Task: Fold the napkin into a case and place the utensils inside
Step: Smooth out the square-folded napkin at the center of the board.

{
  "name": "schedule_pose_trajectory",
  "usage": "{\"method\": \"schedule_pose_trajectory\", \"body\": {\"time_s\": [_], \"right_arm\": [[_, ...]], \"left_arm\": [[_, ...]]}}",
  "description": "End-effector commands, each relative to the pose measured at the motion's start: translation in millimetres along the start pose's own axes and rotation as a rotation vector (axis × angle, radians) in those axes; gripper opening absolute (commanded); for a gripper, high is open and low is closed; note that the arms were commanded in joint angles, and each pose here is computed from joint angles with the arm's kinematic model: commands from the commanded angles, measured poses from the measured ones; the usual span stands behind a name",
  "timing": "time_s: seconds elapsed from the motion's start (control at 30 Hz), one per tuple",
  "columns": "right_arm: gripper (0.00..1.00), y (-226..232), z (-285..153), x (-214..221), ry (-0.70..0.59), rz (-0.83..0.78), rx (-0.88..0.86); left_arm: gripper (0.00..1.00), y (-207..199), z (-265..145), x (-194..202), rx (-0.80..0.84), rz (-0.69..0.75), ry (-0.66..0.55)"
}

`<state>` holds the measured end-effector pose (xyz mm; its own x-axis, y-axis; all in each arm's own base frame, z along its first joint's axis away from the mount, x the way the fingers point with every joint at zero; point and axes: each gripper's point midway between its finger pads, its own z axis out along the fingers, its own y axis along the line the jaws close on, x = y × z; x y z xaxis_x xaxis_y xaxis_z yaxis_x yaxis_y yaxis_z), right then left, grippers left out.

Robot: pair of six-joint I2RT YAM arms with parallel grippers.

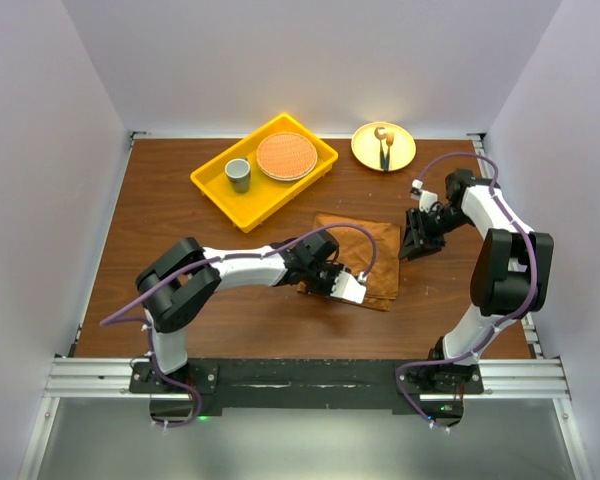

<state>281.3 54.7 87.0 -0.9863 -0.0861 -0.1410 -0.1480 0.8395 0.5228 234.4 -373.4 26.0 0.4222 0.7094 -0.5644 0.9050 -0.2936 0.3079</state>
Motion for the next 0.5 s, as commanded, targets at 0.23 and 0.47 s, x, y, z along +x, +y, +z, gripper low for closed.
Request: {"method": "schedule_pose_trajectory", "body": {"time_s": [0.23, 0.47], "right_arm": [[0.41, 2.7, -3.8, -5.5, -0.02, 0.006, -0.019], [0.41, 3.1, -4.0, -5.4, -0.02, 0.006, -0.024]], "left_arm": [[0.28, 4.2, 1.8, -11.4, 0.015, 0.047, -0.031], [0.31, 3.5, -1.5, -15.5, 0.024, 0.046, -0.041]]}}
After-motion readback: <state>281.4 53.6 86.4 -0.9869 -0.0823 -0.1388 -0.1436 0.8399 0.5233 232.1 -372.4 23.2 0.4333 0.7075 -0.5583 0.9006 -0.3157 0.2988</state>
